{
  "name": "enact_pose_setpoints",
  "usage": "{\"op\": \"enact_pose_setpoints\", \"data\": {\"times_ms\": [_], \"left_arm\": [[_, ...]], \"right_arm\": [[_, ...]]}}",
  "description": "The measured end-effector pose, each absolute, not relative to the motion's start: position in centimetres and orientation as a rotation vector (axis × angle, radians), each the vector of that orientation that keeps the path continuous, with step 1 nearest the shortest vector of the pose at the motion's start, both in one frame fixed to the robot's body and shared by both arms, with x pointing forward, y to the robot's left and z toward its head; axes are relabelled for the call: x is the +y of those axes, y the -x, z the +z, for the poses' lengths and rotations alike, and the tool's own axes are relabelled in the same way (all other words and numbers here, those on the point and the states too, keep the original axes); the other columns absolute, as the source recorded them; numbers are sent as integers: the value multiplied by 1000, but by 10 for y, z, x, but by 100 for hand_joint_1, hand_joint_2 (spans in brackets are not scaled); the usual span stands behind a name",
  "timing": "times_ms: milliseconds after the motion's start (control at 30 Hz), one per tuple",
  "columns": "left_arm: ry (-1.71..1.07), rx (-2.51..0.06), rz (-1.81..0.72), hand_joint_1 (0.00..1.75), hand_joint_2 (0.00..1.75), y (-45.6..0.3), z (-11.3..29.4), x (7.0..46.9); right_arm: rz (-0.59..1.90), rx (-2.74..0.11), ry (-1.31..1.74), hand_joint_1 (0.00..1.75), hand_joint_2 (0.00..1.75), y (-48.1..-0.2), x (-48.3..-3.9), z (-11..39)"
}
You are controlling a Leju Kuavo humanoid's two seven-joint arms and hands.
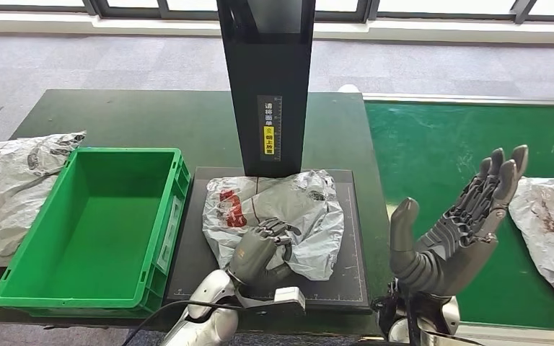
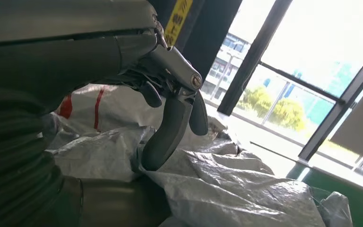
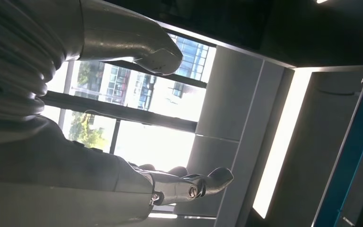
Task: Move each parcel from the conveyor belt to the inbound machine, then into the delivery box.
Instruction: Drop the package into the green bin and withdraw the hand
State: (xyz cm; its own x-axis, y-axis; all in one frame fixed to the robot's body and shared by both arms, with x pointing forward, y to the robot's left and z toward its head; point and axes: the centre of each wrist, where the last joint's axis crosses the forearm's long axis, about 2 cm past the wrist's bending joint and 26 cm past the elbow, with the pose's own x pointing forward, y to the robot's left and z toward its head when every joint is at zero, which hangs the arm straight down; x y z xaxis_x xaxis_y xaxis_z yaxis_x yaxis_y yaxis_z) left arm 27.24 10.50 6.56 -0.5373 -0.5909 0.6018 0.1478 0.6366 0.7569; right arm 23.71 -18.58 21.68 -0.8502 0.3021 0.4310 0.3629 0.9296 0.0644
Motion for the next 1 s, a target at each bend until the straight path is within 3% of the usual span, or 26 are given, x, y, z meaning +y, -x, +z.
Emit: {"op": "enact_pose_setpoints", "data": {"times_ms": [267, 300, 400, 433, 467, 1000], "left_arm": [[-272, -1777, -1106, 175, 175, -270, 39, 97], [-268, -1768, -1113, 159, 175, -270, 38, 97], [-263, -1749, -1129, 42, 175, -270, 35, 96], [-263, -1743, -1132, 14, 175, -270, 35, 95], [-263, -1737, -1134, 5, 175, -270, 34, 95], [-309, -1719, -1072, 0, 175, -270, 30, 99]], "right_arm": [[-214, -2681, 474, 0, 175, -243, -185, 222], [-214, -2682, 474, 0, 175, -244, -185, 223], [-212, -2680, 473, 0, 175, -245, -185, 222], [-212, -2680, 472, 0, 175, -245, -185, 222], [-212, -2681, 472, 0, 175, -246, -185, 223], [-193, -2683, 471, 0, 175, -256, -183, 223]]}}
